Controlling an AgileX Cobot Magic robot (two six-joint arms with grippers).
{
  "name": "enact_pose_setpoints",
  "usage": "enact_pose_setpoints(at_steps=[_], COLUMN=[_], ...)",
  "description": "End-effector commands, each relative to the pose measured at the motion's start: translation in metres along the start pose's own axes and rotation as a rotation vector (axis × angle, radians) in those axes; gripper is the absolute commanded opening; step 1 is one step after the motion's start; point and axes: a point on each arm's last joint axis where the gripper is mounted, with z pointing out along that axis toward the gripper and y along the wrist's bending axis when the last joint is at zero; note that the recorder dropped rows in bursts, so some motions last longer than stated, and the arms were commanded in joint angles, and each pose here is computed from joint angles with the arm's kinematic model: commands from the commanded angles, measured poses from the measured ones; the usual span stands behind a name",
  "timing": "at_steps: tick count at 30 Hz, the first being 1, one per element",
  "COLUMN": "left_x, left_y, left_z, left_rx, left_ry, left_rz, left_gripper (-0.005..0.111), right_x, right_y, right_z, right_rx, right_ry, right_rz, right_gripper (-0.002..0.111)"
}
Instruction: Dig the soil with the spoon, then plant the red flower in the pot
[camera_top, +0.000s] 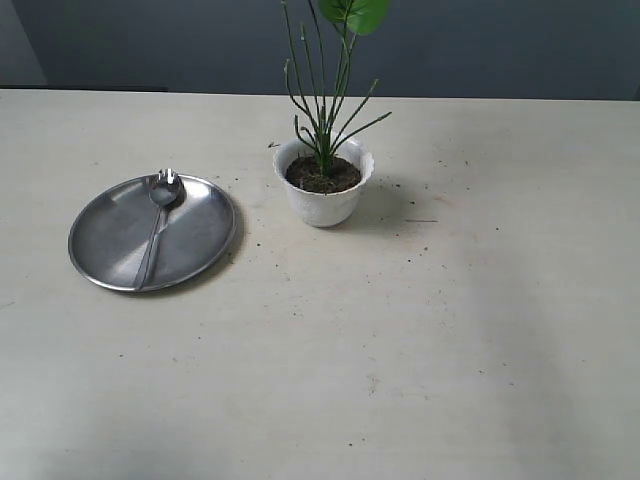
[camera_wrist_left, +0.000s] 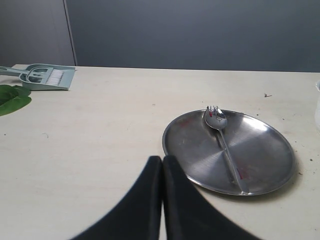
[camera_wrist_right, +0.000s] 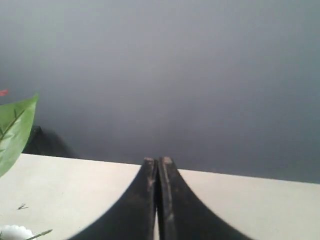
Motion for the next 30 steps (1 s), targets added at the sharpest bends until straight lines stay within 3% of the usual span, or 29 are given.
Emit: enact_pose_setpoints(at_steps=[1,16,30], left_x=[0.001,0.001,0.001], left_y=[0.000,0.000,0.000], left_z=[0.000,0.000,0.000], left_rx=[0.003,0.003,0.003], left_ry=[-0.006,-0.006,-0.006], left_rz=[-0.004,-0.004,-0.004], left_gripper=[0.000,0.000,0.000], right_x=[0.005,0.013,0.007], right_y=[0.006,0.032,0.046], right_z=[-0.034,-0.119,-0.144], right_rx=[0.018,-0.083,-0.175], right_ry=[-0.033,-0.159,-0.217], right_rz=[0.036,0.161,0.066], right_gripper=[-0.001,-0.001,-0.001])
